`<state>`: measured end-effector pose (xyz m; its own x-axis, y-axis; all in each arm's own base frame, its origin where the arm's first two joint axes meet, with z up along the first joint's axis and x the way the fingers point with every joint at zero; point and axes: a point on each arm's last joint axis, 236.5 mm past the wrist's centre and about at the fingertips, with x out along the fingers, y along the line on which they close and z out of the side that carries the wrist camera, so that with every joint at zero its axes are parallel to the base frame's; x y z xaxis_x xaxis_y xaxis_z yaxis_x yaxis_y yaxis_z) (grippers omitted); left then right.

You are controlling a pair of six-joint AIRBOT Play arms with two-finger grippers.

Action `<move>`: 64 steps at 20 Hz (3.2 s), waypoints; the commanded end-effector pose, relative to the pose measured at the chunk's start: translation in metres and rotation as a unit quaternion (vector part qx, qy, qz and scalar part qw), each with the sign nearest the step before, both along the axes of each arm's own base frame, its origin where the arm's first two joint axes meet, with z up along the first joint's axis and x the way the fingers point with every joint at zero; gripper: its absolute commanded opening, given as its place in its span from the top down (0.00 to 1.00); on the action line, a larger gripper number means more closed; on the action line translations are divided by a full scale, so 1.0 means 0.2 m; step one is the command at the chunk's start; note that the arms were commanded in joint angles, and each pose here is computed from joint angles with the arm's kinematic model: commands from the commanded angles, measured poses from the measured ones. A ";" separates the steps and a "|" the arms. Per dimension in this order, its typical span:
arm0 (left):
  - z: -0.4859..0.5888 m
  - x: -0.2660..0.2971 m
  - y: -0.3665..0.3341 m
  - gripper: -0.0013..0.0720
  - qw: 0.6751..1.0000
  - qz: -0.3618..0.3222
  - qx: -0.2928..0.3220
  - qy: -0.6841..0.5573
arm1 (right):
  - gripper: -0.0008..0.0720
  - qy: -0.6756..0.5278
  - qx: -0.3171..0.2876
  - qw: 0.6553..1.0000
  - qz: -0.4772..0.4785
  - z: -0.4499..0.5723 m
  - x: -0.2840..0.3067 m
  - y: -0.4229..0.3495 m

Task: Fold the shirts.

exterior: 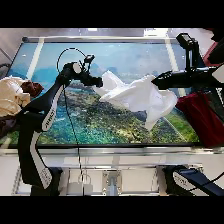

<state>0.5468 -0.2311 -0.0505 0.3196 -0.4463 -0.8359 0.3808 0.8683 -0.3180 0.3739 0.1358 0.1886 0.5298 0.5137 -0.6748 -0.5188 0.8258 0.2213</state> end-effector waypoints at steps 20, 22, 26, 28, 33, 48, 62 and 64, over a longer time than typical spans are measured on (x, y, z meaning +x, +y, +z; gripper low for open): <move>-0.16 -0.04 -0.09 0.97 0.995 -0.077 -0.055 0.009 | 0.95 -0.035 0.011 0.999 -0.026 0.07 0.07 -0.02; -0.06 -0.03 -0.11 0.97 0.995 -0.067 -0.076 0.018 | 0.95 -0.054 0.016 0.998 -0.036 0.11 0.10 -0.03; 0.60 0.11 0.02 0.97 0.990 -0.038 -0.097 -0.092 | 0.95 -0.148 0.027 0.985 -0.079 0.36 0.15 -0.12; 1.02 0.01 0.16 0.97 0.985 -0.022 -0.107 -0.133 | 0.95 -0.194 0.029 0.975 -0.104 0.53 0.08 -0.21; 1.81 -0.53 0.54 0.97 0.965 -0.021 0.016 -0.263 | 0.95 -0.353 -0.013 0.917 -0.184 1.12 -0.40 -0.50; 1.32 -0.66 0.86 0.97 0.972 0.094 0.104 -0.186 | 0.95 -0.126 0.119 0.974 -0.143 0.43 0.14 -0.43; 0.96 0.36 0.92 0.12 0.893 0.294 -0.071 -0.334 | 0.47 -0.148 0.090 0.941 -0.290 -0.38 1.01 -0.56; 1.34 0.28 0.97 0.12 0.878 0.279 -0.066 -0.383 | 0.47 -0.162 0.084 0.941 -0.285 -0.17 0.91 -0.70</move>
